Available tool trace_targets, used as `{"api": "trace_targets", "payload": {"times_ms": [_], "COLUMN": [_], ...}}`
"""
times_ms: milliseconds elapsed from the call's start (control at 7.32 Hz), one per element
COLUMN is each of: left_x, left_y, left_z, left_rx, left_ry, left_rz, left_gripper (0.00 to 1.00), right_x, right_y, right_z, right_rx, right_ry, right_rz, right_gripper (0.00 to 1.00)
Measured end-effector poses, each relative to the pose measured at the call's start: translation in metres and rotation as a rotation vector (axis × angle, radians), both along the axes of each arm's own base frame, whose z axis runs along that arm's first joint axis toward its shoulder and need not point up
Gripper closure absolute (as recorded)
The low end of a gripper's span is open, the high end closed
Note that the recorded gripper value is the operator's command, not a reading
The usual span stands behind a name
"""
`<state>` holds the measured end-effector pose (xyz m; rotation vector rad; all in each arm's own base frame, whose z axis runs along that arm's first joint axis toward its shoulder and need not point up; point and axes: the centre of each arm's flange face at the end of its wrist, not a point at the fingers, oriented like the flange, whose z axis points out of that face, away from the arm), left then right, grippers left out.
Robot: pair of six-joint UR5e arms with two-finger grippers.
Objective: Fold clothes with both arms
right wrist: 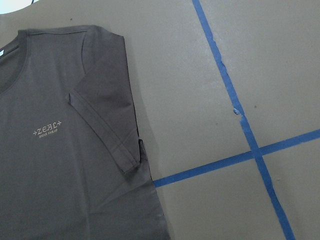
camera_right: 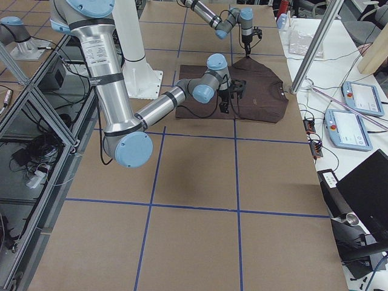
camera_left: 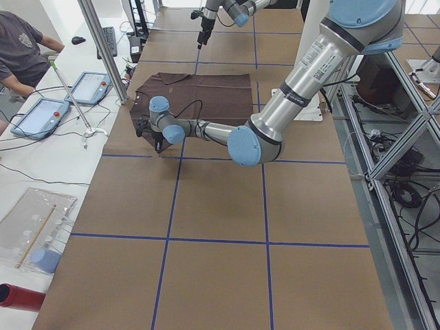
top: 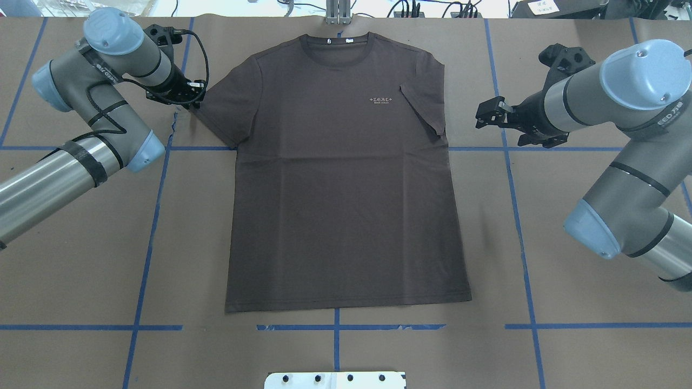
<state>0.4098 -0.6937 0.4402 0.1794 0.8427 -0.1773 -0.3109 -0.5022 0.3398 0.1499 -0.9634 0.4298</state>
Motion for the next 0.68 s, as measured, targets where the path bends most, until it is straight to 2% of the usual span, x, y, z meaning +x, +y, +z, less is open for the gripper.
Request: {"api": "trace_targets", "payload": {"times_ms": [410, 683], "left_x": [0.007, 0.025], "left_y": [-0.008, -0.017], "left_z": [-0.036, -0.099], "left_rx": [0.012, -0.013], "left_ry": [0.023, 0.066], "left_rz": [-0.001, -0.03], "left_gripper": [1.0, 1.0], "right_x": [0.0, 0.0], "right_y": [0.0, 0.001], "right_z": [-0.001, -0.002], "right_rx": [0.001, 0.002], "right_ry": [-0.002, -0.003], "right_rz": [0.0, -0.002], "right_gripper": [0.0, 0.0]}}
